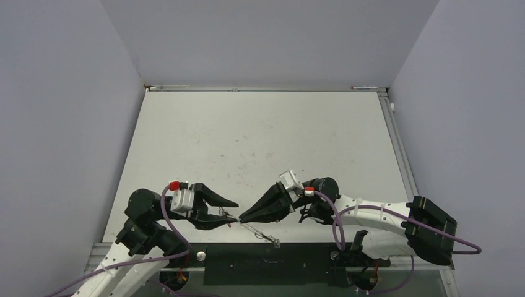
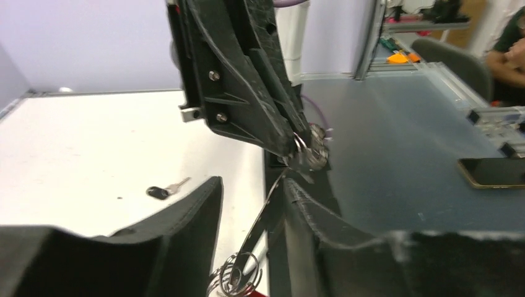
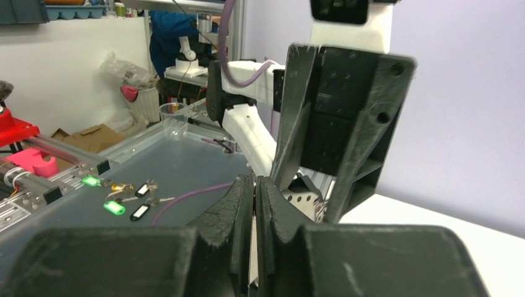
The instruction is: Put the keys on the keyring
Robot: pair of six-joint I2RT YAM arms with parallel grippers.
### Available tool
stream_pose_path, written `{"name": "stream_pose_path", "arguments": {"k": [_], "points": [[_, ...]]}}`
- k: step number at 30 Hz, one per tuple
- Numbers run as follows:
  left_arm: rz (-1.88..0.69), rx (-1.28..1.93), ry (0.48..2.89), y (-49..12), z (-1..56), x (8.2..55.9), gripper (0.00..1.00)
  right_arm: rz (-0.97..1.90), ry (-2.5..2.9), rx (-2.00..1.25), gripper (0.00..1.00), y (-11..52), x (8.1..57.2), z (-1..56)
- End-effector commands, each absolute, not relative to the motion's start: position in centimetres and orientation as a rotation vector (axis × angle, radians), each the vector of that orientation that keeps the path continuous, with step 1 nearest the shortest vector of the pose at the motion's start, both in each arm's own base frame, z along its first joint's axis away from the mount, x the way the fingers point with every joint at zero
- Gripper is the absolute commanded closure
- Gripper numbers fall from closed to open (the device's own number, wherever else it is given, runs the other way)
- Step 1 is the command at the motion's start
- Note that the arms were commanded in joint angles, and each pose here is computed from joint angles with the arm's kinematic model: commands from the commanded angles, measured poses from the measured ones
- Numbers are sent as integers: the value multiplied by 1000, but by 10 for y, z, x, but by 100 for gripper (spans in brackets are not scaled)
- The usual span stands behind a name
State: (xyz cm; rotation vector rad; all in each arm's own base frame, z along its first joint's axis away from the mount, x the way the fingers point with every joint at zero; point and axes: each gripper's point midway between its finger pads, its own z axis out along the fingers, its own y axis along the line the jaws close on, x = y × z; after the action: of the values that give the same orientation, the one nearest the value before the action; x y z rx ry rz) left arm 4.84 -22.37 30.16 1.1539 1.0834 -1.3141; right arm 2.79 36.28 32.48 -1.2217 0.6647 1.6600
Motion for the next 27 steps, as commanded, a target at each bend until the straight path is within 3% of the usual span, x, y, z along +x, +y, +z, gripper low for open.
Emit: {"name": "stream_pose_path", "arguments": {"k": [1, 4, 8, 13, 19, 27], "points": [[-1219, 1067, 1036, -218, 326, 60, 55, 1625, 604, -1196, 95, 357, 30, 331], [-1193, 1063, 1034, -215, 328, 60, 45, 1580, 638, -1177, 95, 356, 43, 328], [-1145, 1050, 1041, -209, 332, 60, 43, 1539, 665, -1138, 95, 351, 56, 328], [-1114, 1017, 1037, -203, 337, 61, 50, 1499, 646, -1032, 95, 345, 67, 342], [-1095, 898, 996, -204, 342, 78, 65, 1480, 596, -932, 95, 337, 72, 360], [-1109, 906, 1001, -213, 338, 87, 69, 1514, 549, -893, 95, 338, 72, 369]]}}
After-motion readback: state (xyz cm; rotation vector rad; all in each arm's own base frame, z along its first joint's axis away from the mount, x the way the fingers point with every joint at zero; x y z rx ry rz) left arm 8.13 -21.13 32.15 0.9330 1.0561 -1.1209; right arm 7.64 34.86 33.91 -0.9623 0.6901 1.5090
